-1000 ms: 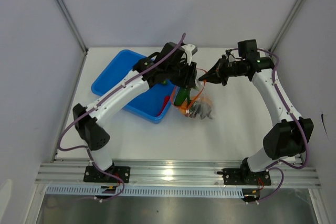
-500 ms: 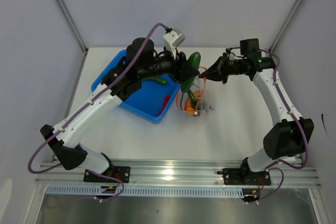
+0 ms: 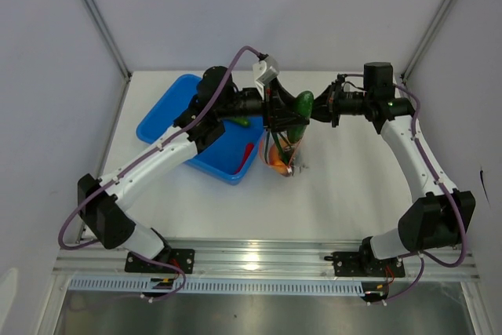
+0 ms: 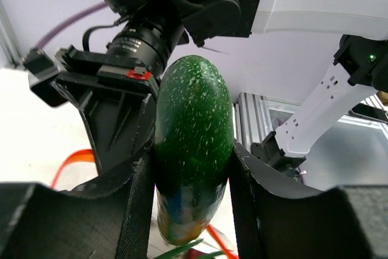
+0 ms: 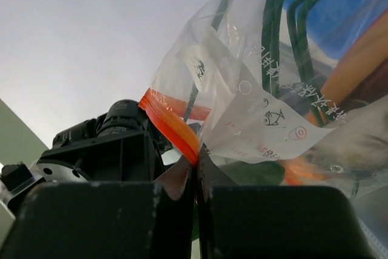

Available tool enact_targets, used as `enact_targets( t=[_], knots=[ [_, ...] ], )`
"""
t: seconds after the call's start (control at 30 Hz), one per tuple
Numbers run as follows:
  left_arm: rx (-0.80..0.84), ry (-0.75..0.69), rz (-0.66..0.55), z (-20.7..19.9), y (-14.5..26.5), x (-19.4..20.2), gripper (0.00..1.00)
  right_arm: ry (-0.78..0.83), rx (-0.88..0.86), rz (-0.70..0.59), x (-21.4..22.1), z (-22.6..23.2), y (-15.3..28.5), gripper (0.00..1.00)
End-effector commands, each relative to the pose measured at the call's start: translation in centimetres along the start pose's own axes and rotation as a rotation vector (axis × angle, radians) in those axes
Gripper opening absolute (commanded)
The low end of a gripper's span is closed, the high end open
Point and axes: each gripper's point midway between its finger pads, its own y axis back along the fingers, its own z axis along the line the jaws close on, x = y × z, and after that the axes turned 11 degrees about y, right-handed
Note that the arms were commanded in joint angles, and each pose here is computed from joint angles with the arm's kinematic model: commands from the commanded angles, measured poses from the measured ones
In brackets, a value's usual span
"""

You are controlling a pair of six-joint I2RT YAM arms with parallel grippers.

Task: Place the food in the zip-top bag and seal the zipper
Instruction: Adjust the fake vegetable in the zipper food storage bag.

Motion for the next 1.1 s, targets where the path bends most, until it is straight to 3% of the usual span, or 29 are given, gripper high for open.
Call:
enact_targets(
  t=[0.0,0.37,0.63,0.87,0.93,1.07],
  knots=[
    [0.117,-0.142,-0.088,-1.6,0.3,-2.9,0.01,0.036,-0.088,0.031,1.5,2.8,1.2,0.0],
    [0.141,-0.255,-0.082,1.4,0.2,-0.5,0.01,0.024,-0.122,0.053,1.6,3.8,1.4,0.0],
    [0.078,-0.269,-0.099,5.5,1.3,1.4,0.11,0.016,-0.135,0.049,1.6,4.2,1.5,0.0],
    [0.031,-0.272,-0.091,7.0,1.4,2.4,0.38,0.019,-0.148,0.044,1.4,4.7,1.5,0.0],
    [-0.008,-0.271,-0.078,7.8,1.6,3.1,0.54,0.019,-0.147,0.043,1.3,4.7,1.5,0.0],
    [-0.059,-0.262,-0.06,8.6,2.1,3.5,0.62,0.015,-0.145,0.042,1.3,4.4,1.4,0.0]
  ],
)
